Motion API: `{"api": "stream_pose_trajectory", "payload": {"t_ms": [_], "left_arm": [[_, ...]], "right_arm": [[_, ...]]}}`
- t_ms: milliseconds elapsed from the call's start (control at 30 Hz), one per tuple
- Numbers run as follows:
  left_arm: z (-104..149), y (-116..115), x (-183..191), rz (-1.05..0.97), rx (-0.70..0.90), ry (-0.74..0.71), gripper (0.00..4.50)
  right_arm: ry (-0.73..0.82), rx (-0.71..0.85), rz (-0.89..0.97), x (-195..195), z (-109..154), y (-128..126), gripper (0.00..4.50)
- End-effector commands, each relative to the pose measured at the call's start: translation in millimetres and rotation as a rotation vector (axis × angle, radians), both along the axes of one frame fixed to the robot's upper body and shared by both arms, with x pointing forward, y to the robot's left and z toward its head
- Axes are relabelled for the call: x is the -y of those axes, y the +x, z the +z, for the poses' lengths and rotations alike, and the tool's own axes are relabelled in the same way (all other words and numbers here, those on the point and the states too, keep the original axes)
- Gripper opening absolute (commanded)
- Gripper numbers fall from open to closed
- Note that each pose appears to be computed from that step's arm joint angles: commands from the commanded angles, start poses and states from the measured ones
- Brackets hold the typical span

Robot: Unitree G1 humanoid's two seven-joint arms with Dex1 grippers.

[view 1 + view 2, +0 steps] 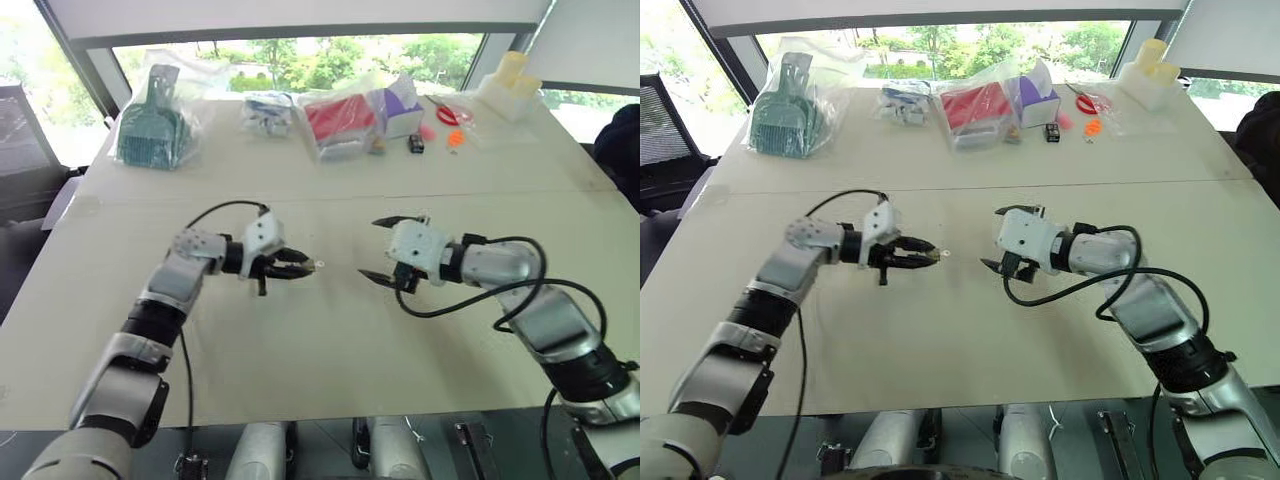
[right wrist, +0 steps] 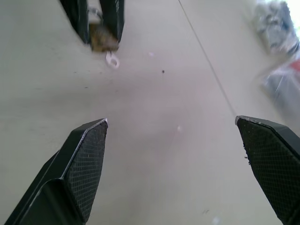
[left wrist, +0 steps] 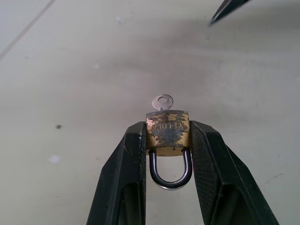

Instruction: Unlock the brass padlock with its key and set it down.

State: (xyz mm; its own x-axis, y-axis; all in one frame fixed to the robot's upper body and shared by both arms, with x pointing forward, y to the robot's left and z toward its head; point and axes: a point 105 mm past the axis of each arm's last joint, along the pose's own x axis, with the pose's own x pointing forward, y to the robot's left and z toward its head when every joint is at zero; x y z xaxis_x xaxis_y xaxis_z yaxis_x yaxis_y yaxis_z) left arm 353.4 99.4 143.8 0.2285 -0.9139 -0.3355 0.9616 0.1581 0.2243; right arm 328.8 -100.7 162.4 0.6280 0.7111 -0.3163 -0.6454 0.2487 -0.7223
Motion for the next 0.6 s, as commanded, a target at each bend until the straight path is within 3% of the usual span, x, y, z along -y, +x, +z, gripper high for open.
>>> {"api": "stream_pose_trajectory", "payload": {"t_ms": [33,267,600], "left_arm": [[38,1,7,-0.046,0.082,-0.057,0.75],[49,4,12,-0.061,0.107,-0.055,0.75],[49,5,19,-0.087,0.121,-0.063,0.75]], "right_arm": [[-0.007,0.174,0.059,-14,20,2,4.50],[-0.007,0.313,0.112,-30,31,2,4.50],[-0.025,0.373,0.108,-38,31,9,4.50]]}}
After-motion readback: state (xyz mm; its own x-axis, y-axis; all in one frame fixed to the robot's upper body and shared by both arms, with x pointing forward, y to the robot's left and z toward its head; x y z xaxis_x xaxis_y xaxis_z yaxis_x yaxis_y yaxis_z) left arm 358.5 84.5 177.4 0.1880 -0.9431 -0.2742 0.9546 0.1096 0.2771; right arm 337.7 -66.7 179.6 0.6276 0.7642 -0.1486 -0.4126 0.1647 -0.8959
